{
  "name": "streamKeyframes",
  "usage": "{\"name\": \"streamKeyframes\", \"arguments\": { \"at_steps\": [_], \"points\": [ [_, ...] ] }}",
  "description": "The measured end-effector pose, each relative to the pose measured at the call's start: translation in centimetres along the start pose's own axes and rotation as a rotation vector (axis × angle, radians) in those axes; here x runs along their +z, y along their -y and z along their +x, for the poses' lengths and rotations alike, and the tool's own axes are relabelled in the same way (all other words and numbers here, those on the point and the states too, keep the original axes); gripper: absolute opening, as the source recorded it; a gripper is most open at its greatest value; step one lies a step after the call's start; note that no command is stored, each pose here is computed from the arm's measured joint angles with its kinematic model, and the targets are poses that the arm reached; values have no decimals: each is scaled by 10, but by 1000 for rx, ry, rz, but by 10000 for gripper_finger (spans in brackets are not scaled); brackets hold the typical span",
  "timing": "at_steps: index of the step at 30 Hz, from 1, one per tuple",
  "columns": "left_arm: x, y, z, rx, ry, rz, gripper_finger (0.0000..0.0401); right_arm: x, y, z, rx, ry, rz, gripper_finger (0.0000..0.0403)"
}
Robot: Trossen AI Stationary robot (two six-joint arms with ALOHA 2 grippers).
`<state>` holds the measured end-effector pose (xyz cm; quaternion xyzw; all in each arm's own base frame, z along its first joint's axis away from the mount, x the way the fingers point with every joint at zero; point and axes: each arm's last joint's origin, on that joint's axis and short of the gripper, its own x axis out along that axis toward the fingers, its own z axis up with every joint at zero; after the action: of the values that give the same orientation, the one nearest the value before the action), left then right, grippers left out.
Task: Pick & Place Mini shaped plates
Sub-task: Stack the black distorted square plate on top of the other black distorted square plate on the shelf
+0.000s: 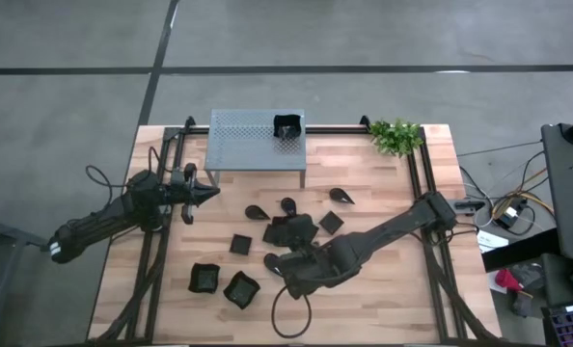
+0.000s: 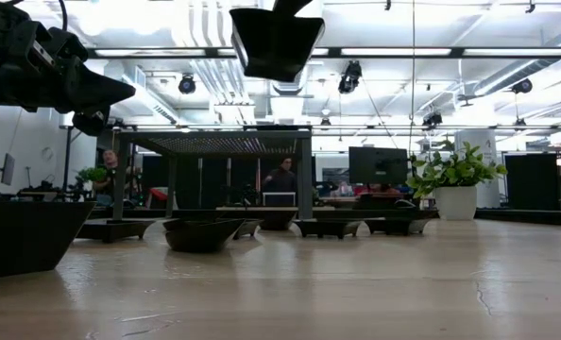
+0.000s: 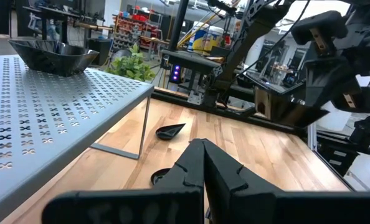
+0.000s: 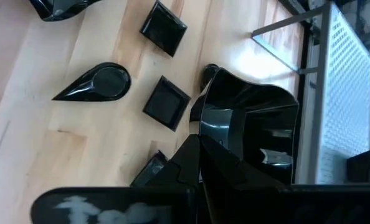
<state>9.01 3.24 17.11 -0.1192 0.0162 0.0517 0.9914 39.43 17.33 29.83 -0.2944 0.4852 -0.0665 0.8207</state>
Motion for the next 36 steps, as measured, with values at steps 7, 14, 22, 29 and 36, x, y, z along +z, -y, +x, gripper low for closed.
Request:
{"name": "streamKeyframes", "arguments": {
  "at_steps": [7,14,22,29,36],
  "points": [
    [0,0,0,-1,0,0,3,-2,8,-5,-40,-3,-67,8],
    [0,0,0,0,0,0,3,-6,36,-8,-110,-8,-86,8],
    [0,0,0,0,-1,-1,3,-18,100,3,-162,-39,-70,8],
    [0,0,0,0,-1,0,3,-28,164,26,-98,42,-82,8],
    [0,0,0,0,-1,0,3,-57,219,51,-121,-28,-48,8]
  ]
}}
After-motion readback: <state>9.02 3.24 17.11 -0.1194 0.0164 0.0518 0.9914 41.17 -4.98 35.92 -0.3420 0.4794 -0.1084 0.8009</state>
